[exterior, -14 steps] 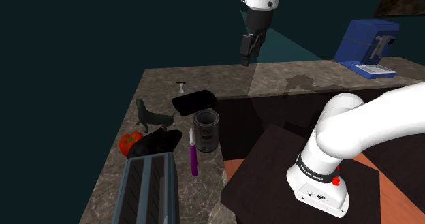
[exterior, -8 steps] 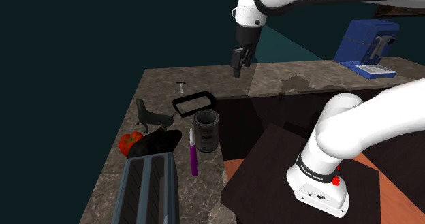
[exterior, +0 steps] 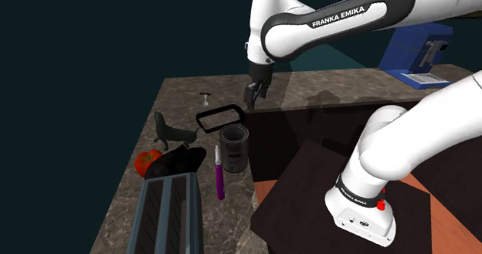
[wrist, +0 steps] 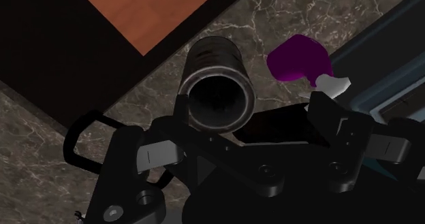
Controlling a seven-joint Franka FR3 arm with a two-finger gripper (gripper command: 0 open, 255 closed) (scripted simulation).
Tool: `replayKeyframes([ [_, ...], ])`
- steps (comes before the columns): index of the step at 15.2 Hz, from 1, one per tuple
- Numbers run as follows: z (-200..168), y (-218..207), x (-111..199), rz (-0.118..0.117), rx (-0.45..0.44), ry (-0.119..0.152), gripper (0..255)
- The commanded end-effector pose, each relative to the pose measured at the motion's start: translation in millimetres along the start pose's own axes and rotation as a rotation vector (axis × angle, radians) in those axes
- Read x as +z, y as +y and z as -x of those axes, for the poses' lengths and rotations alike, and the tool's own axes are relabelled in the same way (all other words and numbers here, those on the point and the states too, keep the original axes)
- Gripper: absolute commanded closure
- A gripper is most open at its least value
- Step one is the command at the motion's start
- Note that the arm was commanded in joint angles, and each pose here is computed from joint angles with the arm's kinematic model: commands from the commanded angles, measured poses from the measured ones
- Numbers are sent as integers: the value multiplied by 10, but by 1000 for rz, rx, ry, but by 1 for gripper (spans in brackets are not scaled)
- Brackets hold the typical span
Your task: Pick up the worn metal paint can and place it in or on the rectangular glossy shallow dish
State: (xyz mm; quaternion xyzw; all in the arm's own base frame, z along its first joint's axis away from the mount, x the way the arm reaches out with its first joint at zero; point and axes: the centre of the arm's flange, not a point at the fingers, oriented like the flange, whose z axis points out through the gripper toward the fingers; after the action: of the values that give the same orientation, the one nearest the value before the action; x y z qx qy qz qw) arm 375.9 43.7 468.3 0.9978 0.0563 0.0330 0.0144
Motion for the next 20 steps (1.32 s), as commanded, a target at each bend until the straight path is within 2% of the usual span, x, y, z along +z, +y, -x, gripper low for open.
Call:
replayKeyframes([
  [1,-121,-56,256,-1,-4,4,0],
  [15,-860,-462,1892,-6,-32,11,0],
  [20,-877,-471,2135,-6,-33,11,0],
])
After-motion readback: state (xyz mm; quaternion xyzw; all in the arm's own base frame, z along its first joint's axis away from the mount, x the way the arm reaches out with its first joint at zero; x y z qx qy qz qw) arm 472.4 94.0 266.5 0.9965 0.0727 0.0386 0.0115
